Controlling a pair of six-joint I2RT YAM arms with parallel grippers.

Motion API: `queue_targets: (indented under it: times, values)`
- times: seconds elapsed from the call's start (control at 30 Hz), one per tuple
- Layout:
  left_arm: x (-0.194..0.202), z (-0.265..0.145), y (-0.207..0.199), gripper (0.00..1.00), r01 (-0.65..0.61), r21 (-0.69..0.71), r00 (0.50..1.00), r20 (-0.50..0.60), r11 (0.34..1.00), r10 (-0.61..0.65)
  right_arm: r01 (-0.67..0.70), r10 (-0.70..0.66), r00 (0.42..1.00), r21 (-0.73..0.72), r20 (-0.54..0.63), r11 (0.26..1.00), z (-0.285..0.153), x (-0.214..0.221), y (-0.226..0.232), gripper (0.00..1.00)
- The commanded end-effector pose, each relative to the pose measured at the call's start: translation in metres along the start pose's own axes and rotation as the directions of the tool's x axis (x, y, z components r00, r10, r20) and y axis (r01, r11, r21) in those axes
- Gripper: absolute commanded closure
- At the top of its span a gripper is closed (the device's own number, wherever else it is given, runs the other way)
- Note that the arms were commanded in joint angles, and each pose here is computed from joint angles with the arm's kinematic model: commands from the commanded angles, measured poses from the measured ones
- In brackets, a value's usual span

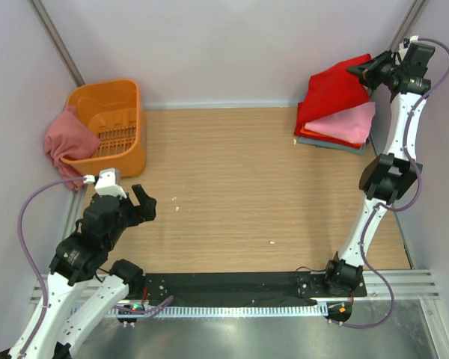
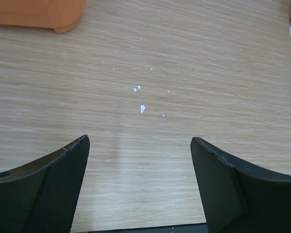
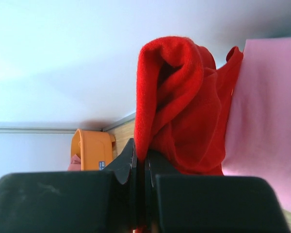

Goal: Fold and stack the t-shirts
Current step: Neatly place the folded tshirt to the corner

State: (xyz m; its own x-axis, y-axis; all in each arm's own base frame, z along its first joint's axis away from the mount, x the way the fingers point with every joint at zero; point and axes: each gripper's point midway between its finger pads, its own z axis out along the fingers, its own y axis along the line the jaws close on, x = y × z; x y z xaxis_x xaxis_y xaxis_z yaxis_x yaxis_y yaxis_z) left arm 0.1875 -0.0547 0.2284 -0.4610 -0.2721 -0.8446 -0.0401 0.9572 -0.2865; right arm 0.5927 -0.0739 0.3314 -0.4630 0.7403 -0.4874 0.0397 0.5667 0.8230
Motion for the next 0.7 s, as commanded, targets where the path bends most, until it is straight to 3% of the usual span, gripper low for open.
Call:
queue_targets:
  times: [0.0,0.43,0.67]
  values:
    - [-0.009,0.003,-0.004,0.14,0.005,0.013,0.999,0.034,1.0,-0.005,0.105,-0.1,0.993,-0.099,0.057,0.99,-0.039,-0.01,0.06,0.99]
    - [-0.009,0.003,-0.004,0.15,0.005,0.011,0.999,0.035,1.0,-0.005,0.076,-0.088,0.994,0.188,0.057,0.979,-0.055,-0.012,-0.034,0.99]
    - [-0.008,0.004,-0.005,0.15,0.003,0.012,1.0,0.03,1.0,-0.004,-0.002,-0.014,0.999,0.294,0.051,0.956,-0.06,-0.013,-0.095,0.99]
